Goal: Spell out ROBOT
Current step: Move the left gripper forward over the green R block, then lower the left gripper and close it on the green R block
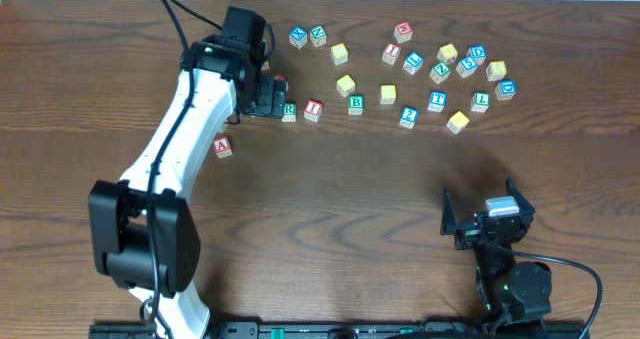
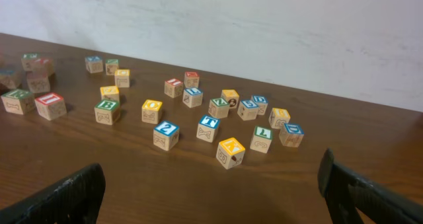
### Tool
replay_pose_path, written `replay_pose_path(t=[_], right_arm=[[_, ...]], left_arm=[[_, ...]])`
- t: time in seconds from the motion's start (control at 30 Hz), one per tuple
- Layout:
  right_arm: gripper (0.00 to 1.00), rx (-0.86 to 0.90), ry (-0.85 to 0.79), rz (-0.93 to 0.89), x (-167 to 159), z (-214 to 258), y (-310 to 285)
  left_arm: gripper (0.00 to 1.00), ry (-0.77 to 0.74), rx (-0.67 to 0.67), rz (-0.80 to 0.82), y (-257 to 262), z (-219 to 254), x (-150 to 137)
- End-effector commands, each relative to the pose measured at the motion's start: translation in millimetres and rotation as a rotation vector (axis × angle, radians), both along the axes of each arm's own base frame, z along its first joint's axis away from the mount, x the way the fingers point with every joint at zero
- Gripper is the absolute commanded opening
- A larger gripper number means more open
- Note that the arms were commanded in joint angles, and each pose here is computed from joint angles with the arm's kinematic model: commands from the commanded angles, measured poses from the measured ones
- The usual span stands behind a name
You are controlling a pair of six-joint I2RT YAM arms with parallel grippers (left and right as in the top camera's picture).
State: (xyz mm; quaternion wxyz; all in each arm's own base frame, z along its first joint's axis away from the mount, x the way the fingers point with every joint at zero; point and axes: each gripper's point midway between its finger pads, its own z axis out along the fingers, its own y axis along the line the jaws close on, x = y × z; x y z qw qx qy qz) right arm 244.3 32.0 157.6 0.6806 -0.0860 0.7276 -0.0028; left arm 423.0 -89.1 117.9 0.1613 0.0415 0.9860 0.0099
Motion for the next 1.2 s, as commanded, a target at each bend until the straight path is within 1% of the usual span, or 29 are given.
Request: replay_pose_path(t=[0.0, 0.3, 0.53, 0.67, 0.87, 0.97, 1.03, 1.17], right_arm=[[0.99, -0.01, -0.003, -0.005, 0, 0, -2], [0.99, -0.01, -0.003, -0.005, 0, 0, -2], [0.99, -0.01, -0.003, -0.005, 0, 0, -2], [0.99, -0.01, -0.003, -0.005, 0, 0, -2], [0.99, -0.01, -0.003, -0.005, 0, 0, -2], [0.99, -0.01, -0.003, -0.005, 0, 0, -2], [0.99, -0.01, -0.003, -0.005, 0, 0, -2], [0.99, -0.01, -0.003, -0.005, 0, 0, -2]], left_arm=[[0.97, 0.007, 0.008, 0.029, -4, -9, 7], [0.97, -0.037, -0.018, 0.01, -33, -13, 16], [0.97, -0.035, -0.04, 0.03, -38, -15, 16], [0.97, -0.008, -0.038, 0.032, -39, -26, 15], [0.96, 0.052, -0.063, 0.022, -47, -55, 14], [0.86, 0.067, -0.062, 0.026, -48, -64, 15], [0.82, 0.067, -0.061, 0.023, -50, -66, 15], [0.81, 0.049, -0.067, 0.012, -55, -66, 18]])
